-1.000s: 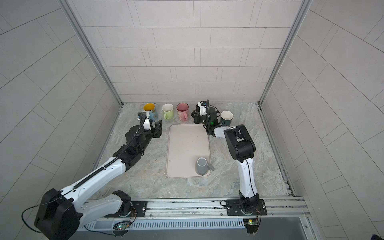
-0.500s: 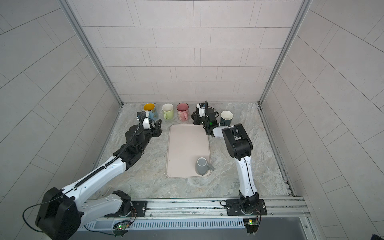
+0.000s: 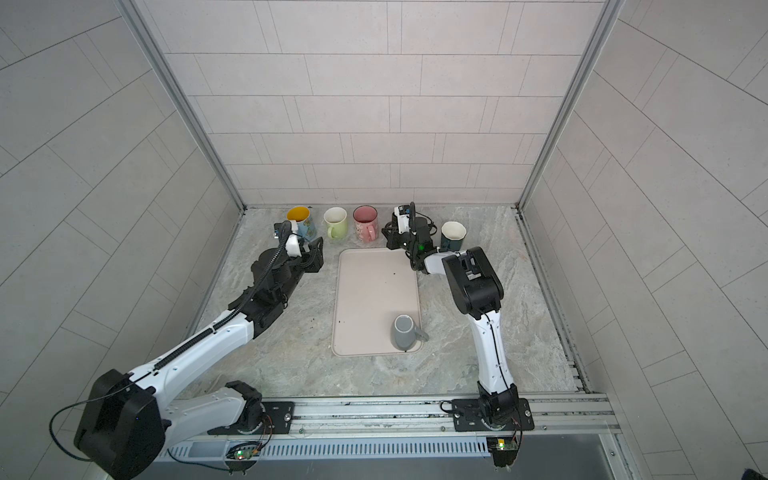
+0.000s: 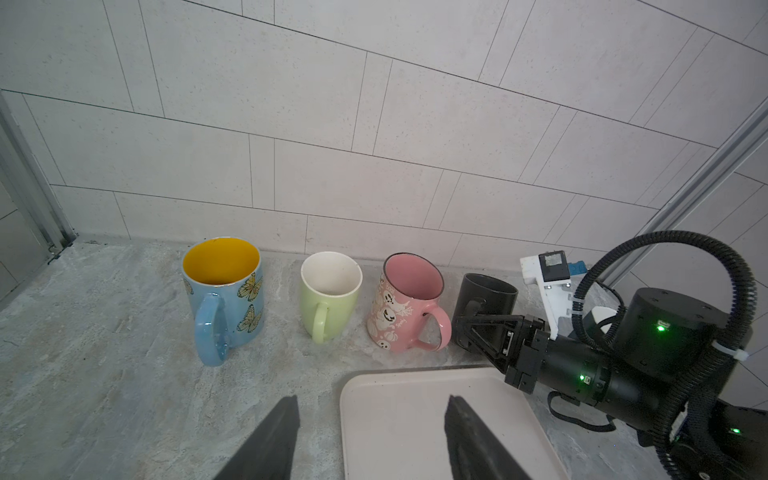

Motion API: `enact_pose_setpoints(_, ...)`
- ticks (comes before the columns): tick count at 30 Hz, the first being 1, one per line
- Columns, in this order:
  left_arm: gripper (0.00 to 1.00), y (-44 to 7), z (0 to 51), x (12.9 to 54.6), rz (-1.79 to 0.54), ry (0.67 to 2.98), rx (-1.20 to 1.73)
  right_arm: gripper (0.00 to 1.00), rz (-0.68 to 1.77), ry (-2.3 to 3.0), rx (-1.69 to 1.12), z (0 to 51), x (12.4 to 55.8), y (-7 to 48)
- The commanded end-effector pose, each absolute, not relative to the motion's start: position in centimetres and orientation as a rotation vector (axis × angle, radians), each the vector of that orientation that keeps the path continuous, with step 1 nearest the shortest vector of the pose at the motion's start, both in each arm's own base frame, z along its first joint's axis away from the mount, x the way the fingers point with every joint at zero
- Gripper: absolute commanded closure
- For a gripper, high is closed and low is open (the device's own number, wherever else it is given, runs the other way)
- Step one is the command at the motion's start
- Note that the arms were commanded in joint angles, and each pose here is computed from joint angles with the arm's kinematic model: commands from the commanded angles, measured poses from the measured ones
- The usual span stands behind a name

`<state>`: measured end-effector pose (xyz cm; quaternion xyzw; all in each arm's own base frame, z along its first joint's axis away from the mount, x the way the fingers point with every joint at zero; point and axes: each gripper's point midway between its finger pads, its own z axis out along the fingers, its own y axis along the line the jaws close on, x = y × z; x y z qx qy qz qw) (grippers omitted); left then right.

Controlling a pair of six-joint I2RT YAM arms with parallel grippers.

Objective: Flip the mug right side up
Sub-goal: 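Lower the black mug upright beside the pink mug with the right gripper, then open the right gripper and lift it away from the black mug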

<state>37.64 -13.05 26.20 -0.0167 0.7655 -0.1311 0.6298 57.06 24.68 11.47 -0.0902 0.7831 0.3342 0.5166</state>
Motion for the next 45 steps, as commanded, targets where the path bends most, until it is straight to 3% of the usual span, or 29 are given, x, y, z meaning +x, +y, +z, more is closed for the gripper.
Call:
enact_pose_setpoints(1,0.39,-13.0,26.7,37.8,-0.32,1.727,-0.048,1.0,0.765,1.764,-0.247,13.9,57.9,24.6)
enact_pose_setpoints(5,0.39,-13.0,26.6,37.7,-0.324,1.73,-0.045,1.0,0.768,1.764,-0.238,13.6,57.8,24.5)
enact_pose_setpoints(22,0.39,-12.9,26.7,37.5,-0.333,1.723,-0.039,0.81,0.774,1.774,-0.228,12.7,57.2,24.7)
enact_pose_setpoints(39,0.4,-12.6,27.0,36.9,-0.343,1.71,-0.045,0.8,0.757,1.789,-0.214,12.6,56.2,24.3)
enact_pose_setpoints(45,0.4,-12.3,28.0,36.3,-0.349,1.687,-0.049,0.8,0.765,1.748,-0.214,16.1,54.6,23.7)
